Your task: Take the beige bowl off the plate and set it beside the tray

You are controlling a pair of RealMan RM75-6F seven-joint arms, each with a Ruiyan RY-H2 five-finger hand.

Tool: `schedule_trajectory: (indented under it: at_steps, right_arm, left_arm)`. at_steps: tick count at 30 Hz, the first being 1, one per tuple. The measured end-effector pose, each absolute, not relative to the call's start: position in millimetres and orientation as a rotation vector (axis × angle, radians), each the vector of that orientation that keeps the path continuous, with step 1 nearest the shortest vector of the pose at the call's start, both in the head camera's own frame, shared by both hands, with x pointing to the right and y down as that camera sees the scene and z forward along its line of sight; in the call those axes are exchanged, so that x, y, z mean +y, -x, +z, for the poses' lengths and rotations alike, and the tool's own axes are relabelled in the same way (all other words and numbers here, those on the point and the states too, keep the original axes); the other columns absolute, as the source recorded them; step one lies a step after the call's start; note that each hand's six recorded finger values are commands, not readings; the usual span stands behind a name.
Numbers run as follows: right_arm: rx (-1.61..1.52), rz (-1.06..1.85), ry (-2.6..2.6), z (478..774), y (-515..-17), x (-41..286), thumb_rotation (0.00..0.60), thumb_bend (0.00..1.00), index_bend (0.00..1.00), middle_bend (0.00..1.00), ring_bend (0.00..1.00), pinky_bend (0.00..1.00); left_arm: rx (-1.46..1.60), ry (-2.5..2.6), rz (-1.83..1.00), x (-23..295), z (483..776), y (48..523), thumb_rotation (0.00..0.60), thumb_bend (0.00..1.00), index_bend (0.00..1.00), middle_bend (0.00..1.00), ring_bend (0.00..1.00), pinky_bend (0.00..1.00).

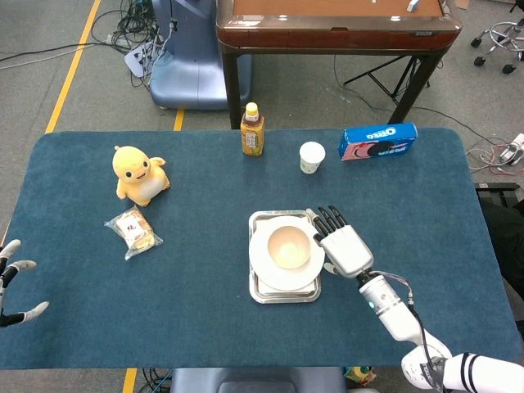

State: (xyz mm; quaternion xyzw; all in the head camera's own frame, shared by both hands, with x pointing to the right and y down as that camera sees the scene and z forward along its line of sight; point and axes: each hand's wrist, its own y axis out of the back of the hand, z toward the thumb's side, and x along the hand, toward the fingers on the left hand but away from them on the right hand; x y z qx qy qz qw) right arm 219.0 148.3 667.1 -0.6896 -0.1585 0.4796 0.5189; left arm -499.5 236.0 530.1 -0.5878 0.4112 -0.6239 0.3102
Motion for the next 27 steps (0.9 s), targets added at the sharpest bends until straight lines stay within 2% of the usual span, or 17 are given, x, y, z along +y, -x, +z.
schedule_trajectory:
  at_steps: [27]
  right_arm:
    - [-0.279,1.14,1.708,693.6,-175.7,156.3,0.6,0.28,0.52,0.07,0.0,0.04]
  left_arm:
    - [1.156,1.515,-1.643,230.5,517.0,511.6,0.6,0.05,0.35,0.11,0.02,0.21]
